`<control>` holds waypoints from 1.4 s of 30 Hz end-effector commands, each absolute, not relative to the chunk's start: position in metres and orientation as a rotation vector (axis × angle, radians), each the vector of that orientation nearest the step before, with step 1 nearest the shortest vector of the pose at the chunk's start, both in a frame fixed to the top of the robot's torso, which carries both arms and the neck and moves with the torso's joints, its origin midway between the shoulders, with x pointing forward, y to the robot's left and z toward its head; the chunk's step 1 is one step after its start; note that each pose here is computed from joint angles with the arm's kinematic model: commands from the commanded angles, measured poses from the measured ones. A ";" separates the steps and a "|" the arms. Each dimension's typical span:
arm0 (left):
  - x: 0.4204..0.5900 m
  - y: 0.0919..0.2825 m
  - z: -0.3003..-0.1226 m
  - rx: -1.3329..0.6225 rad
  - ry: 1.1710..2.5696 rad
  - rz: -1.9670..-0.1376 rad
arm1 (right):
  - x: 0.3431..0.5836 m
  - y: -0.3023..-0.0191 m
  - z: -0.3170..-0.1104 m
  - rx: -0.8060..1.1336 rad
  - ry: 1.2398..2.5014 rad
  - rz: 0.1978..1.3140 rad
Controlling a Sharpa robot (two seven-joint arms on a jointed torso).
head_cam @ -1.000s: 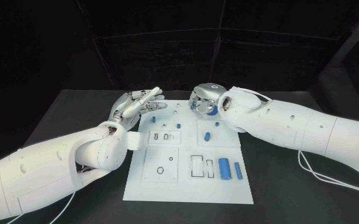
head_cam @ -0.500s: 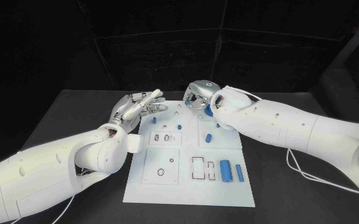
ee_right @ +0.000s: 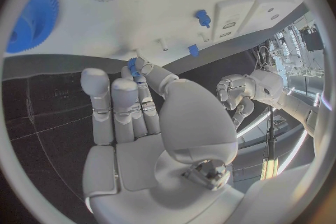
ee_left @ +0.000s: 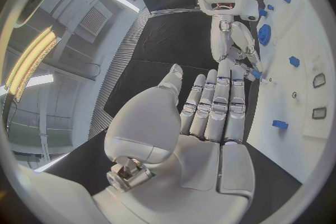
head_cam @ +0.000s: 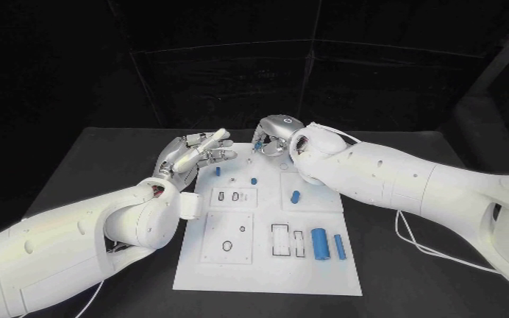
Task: Assemble the parts on the task board
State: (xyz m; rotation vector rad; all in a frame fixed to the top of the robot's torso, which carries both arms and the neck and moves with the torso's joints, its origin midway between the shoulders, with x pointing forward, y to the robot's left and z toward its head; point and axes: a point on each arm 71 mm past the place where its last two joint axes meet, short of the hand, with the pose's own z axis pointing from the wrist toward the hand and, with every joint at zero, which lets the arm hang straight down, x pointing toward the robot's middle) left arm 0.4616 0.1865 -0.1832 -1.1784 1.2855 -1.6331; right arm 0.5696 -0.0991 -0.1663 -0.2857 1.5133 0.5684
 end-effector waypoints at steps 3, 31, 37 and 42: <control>0.461 0.184 -0.181 -1.161 1.290 -1.656 | 0.570 -0.094 -0.165 -0.297 1.524 0.584; 0.462 0.184 -0.182 -1.166 1.301 -1.654 | 0.572 -0.090 -0.168 -0.288 1.554 0.536; 0.462 0.186 -0.182 -1.168 1.303 -1.652 | 0.565 -0.100 -0.162 -0.270 1.501 0.555; 0.462 0.190 -0.181 -1.167 1.298 -1.647 | 0.555 -0.123 -0.153 -0.222 1.469 0.576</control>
